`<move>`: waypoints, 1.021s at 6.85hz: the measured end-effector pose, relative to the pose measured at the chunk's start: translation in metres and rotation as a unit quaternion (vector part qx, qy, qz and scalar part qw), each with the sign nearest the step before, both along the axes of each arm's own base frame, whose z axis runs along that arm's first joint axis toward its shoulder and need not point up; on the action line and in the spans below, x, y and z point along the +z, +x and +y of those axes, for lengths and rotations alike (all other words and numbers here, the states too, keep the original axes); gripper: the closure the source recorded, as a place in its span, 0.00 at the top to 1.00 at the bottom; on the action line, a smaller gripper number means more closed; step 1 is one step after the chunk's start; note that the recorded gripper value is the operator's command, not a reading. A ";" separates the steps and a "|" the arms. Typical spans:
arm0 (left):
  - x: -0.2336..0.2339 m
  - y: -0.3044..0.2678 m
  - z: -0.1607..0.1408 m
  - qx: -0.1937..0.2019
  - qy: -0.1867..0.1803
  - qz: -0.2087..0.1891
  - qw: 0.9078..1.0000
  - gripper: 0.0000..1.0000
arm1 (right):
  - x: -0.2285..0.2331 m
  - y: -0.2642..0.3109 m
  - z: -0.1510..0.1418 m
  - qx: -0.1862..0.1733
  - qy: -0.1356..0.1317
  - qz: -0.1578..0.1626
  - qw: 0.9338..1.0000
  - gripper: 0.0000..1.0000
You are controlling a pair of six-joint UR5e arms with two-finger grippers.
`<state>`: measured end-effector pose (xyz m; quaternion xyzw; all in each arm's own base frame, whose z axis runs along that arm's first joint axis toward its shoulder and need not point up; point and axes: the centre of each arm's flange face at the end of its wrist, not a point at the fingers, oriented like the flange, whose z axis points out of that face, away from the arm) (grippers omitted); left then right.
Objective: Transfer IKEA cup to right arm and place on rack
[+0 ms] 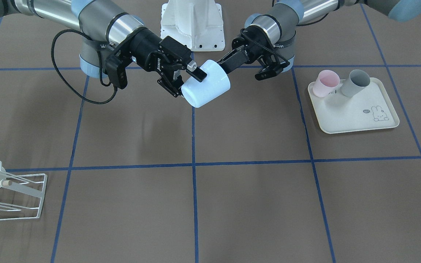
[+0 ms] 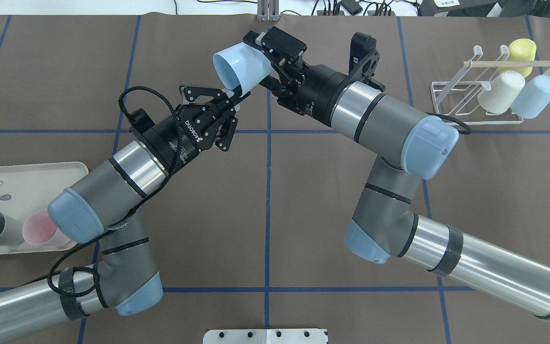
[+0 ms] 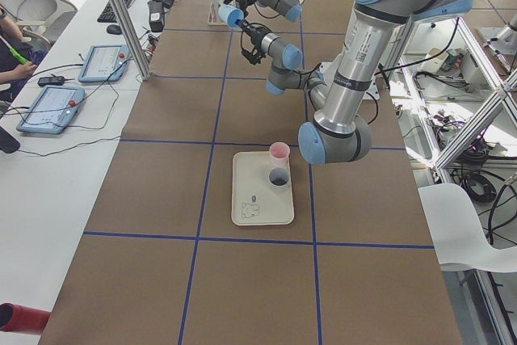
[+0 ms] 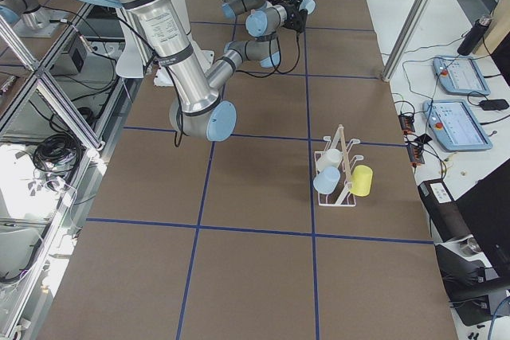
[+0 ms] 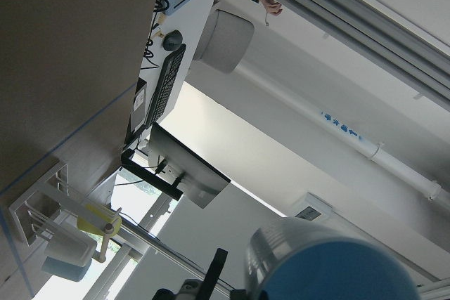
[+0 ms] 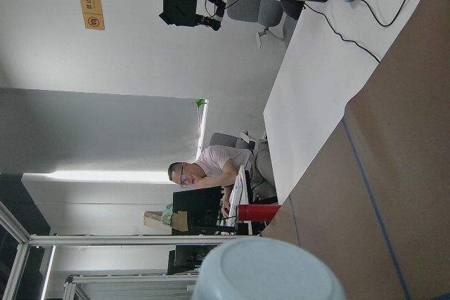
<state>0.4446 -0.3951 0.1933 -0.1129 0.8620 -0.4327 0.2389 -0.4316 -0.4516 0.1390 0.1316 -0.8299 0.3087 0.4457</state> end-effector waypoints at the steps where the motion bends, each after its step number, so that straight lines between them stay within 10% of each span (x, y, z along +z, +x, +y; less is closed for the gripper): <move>1: -0.001 0.004 0.005 0.001 -0.003 0.002 1.000 0.00 | 0.000 0.000 0.000 0.000 0.000 -0.001 1.000 1.00; 5: -0.008 0.005 0.012 0.002 -0.003 0.012 1.000 0.00 | -0.001 0.000 0.000 -0.001 -0.001 -0.003 1.000 0.92; 6: -0.009 0.006 0.013 0.001 -0.003 0.012 1.000 0.00 | -0.001 0.000 0.000 -0.001 -0.001 -0.004 1.000 0.04; 7: -0.009 0.006 0.014 0.000 -0.001 0.009 1.000 0.56 | -0.001 0.000 0.001 -0.002 -0.001 -0.004 1.000 0.00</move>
